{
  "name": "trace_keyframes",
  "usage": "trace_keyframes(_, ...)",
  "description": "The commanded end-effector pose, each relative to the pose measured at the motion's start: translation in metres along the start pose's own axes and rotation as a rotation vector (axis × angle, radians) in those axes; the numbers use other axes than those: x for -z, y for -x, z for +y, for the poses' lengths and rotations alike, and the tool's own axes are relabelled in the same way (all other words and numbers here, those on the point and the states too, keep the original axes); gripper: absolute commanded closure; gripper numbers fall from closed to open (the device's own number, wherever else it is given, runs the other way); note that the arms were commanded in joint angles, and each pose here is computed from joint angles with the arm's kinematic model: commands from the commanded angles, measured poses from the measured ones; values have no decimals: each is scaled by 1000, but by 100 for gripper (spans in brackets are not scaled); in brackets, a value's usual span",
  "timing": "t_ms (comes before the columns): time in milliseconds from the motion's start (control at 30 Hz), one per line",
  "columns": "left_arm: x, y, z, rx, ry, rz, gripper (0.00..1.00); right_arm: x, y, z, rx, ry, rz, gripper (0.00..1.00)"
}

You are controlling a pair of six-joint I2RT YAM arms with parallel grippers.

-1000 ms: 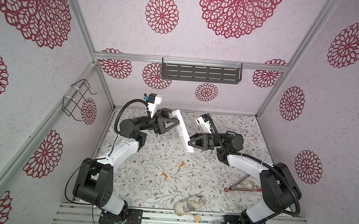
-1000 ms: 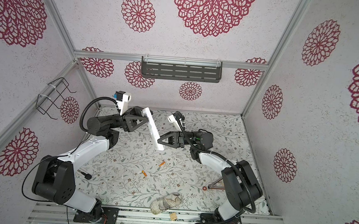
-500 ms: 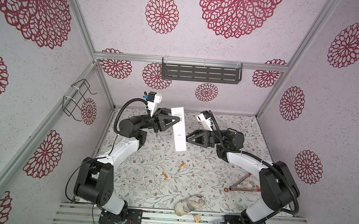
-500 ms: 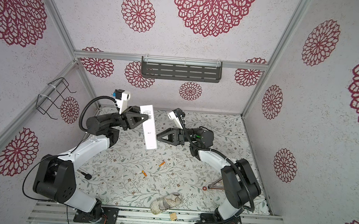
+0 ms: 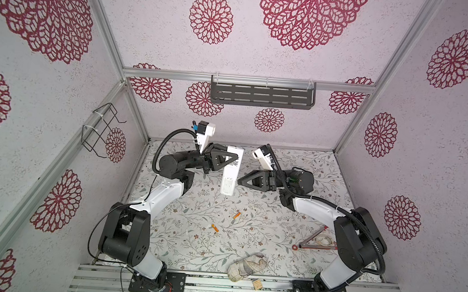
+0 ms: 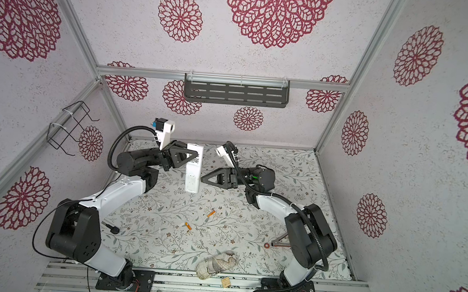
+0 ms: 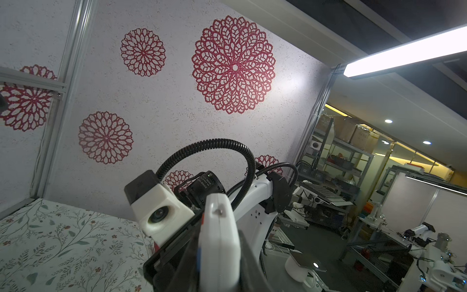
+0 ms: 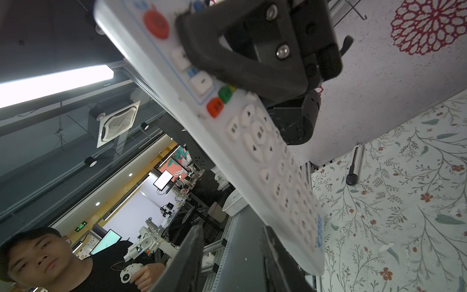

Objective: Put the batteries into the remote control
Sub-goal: 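Tilt the remote toward the left gripper and close the left gripper on it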

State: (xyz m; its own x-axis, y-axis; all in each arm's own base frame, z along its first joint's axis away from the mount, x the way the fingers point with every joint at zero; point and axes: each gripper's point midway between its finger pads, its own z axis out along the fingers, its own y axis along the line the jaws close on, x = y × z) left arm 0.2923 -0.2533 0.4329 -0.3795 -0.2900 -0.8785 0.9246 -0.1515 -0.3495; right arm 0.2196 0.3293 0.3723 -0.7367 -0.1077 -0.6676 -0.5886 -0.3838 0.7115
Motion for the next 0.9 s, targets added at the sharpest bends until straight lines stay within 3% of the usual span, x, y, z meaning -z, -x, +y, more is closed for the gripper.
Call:
trace_keyframes(0, 9, 12, 9, 17, 40, -74, 97, 0, 4, 21, 186, 33, -5, 47)
trace_keyframes(100, 12, 14, 11, 27, 69, -101, 97, 11, 8, 1, 208, -31, -55, 45)
trace_keyframes(200, 18, 11, 22, 57, 156, -113, 98, 19, 10, -37, 219, -183, -75, 42)
trace_keyframes(333, 35, 2, 37, 65, 359, -118, 100, 22, 5, -67, 307, -394, -7, 35)
trace_keyframes(500, 62, 0, 47, 83, 598, -169, 100, 13, 5, -61, 364, -388, 2, 23)
trace_keyframes(533, 66, -1, 45, 87, 627, -188, 100, 8, 3, -59, 369, -379, 5, 16)
trace_keyframes(667, 82, -3, 36, 80, 692, -271, 100, -16, -8, -51, 408, -346, 13, 12)
trace_keyframes(867, 88, -8, 22, 89, 663, -332, 100, -48, -29, -51, 414, -325, 31, 9)
